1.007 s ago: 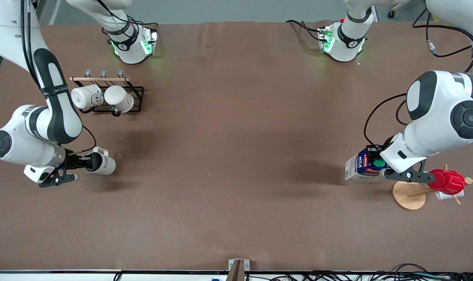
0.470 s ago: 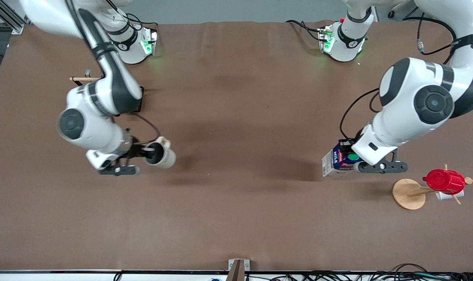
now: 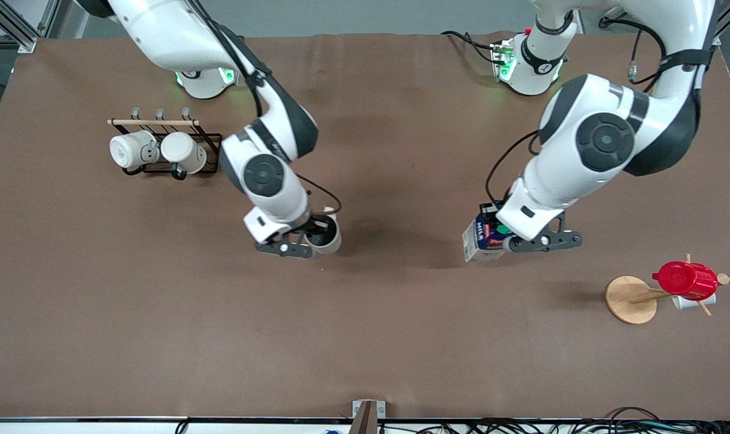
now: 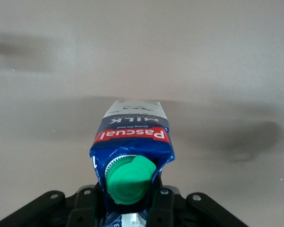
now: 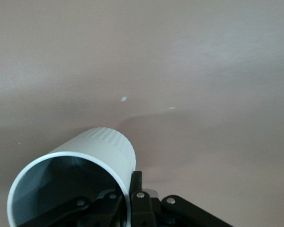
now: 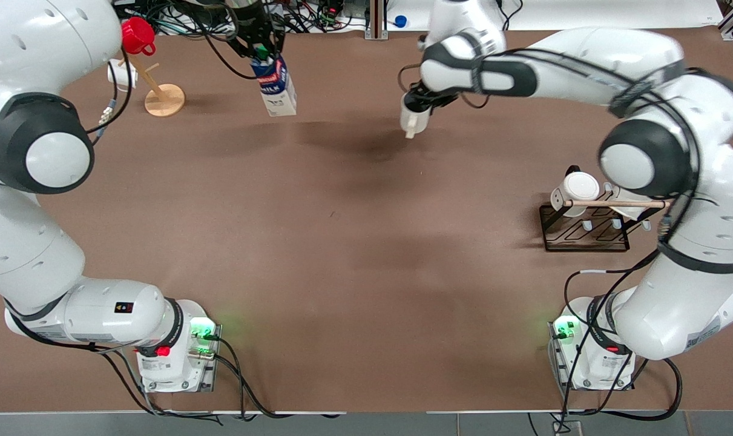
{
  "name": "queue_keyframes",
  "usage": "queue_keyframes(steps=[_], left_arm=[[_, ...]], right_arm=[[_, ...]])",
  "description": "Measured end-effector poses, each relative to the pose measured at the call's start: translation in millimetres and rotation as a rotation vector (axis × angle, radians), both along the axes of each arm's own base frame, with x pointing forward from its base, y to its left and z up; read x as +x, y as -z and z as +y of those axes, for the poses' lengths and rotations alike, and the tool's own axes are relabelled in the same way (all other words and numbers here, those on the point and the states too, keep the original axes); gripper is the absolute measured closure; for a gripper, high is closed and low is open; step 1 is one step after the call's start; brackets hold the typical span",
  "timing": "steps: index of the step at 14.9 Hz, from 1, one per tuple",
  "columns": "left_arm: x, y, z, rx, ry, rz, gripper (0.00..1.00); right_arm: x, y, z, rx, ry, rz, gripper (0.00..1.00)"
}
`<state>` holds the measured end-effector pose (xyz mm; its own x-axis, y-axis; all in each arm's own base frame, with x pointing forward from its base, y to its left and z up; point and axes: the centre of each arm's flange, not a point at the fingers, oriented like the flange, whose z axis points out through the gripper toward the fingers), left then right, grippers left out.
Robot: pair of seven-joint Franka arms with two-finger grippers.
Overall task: Place cup and milk on table
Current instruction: 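Lower the mug and milk carton side by side onto the table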
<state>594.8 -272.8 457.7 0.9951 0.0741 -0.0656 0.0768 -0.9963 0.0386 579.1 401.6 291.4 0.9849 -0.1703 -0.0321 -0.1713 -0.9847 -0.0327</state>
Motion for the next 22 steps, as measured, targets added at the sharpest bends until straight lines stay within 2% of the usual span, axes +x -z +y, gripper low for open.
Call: queue_keyframes(steps=[4, 9, 13, 20, 22], left_arm=[[-13.0, 20.4, -37.0, 0.004, -0.017, 0.029, 0.65], [-24.6, 44.4, -86.1, -0.026, -0.113, 0.013, 0.65], [-27.1, 63.0, -114.2, -0.091, -0.173, 0.015, 0.65], [-26.8, 83.1, -126.9, -0.095, -0.190, 0.041, 0.63], [-28.2, 89.3, -129.5, -0.091, -0.186, 0.051, 0.62]], right_arm=[[-7.9, 32.4, 37.8, 0.026, -0.015, -0.034, 0.96], [-12.5, 36.0, 47.2, 0.021, -0.041, -0.055, 0.96], [-25.5, 41.0, 64.6, 0.028, -0.070, -0.059, 0.96], [-19.4, 47.6, 58.4, 0.021, -0.060, -0.061, 0.95], [-11.0, 32.1, 49.1, 0.009, -0.044, -0.054, 0.77]])
